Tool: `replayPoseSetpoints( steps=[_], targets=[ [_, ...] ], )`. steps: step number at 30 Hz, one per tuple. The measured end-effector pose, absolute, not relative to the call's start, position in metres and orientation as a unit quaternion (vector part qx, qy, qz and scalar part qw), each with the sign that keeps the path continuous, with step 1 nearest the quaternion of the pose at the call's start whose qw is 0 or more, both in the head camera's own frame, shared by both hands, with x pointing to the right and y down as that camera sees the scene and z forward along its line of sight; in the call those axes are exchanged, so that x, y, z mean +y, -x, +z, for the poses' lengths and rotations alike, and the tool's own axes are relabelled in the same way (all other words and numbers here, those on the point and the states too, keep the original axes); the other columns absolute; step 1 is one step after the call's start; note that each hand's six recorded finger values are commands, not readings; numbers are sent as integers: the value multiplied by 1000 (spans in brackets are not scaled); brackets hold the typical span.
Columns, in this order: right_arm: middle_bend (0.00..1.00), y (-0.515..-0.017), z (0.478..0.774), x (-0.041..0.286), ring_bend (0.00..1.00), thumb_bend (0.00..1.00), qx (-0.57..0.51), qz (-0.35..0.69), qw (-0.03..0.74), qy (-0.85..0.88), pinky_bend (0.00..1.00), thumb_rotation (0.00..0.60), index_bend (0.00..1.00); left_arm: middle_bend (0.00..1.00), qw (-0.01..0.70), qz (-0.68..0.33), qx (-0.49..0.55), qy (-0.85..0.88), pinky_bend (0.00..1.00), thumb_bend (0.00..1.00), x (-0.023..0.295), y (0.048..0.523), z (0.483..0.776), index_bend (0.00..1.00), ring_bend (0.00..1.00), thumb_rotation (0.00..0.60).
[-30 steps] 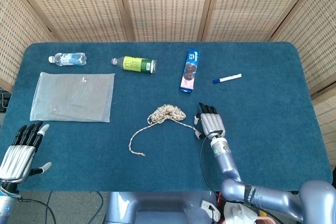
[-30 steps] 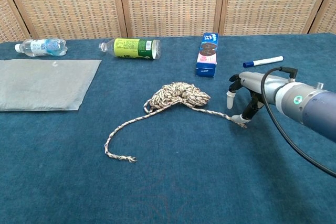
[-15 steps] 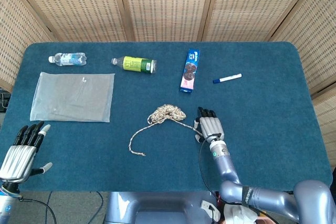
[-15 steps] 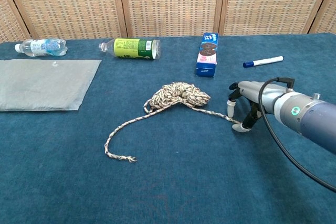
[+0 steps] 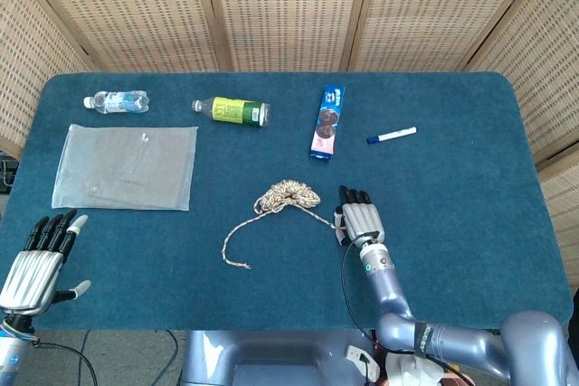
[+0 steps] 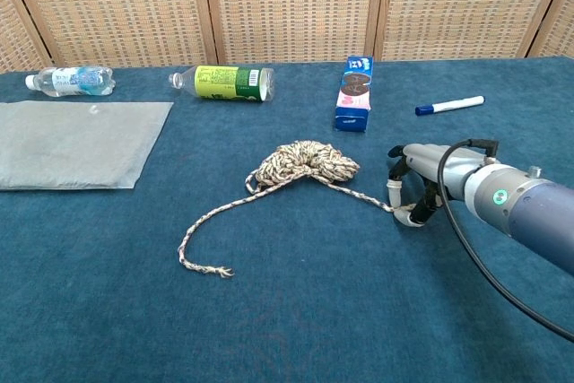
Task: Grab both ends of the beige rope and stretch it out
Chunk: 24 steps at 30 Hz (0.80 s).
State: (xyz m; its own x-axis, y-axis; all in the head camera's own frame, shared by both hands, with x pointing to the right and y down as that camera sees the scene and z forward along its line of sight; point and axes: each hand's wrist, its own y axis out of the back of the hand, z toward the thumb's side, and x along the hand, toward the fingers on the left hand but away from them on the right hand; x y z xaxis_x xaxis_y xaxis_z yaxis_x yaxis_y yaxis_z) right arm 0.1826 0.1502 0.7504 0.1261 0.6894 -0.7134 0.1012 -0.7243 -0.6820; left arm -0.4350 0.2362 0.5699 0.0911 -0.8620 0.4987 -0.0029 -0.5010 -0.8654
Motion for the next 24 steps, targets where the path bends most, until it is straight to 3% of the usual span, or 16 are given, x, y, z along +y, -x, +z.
replayPoseSetpoints(
  steps=[13,20,24],
  targets=[
    [27,-180,749,147,0,434,-278,592,276,705,0,600,678,0,387,-568,324,650,0,76,229,424,577,13,0,600],
    [40,-179,746,145,0,434,-272,584,293,707,0,600,687,0,441,-516,265,685,0,152,204,387,603,266,0,600],
    [50,-178,744,145,0,434,-271,579,297,709,0,600,689,0,482,-474,211,706,0,169,193,354,624,327,0,600]
  ],
)
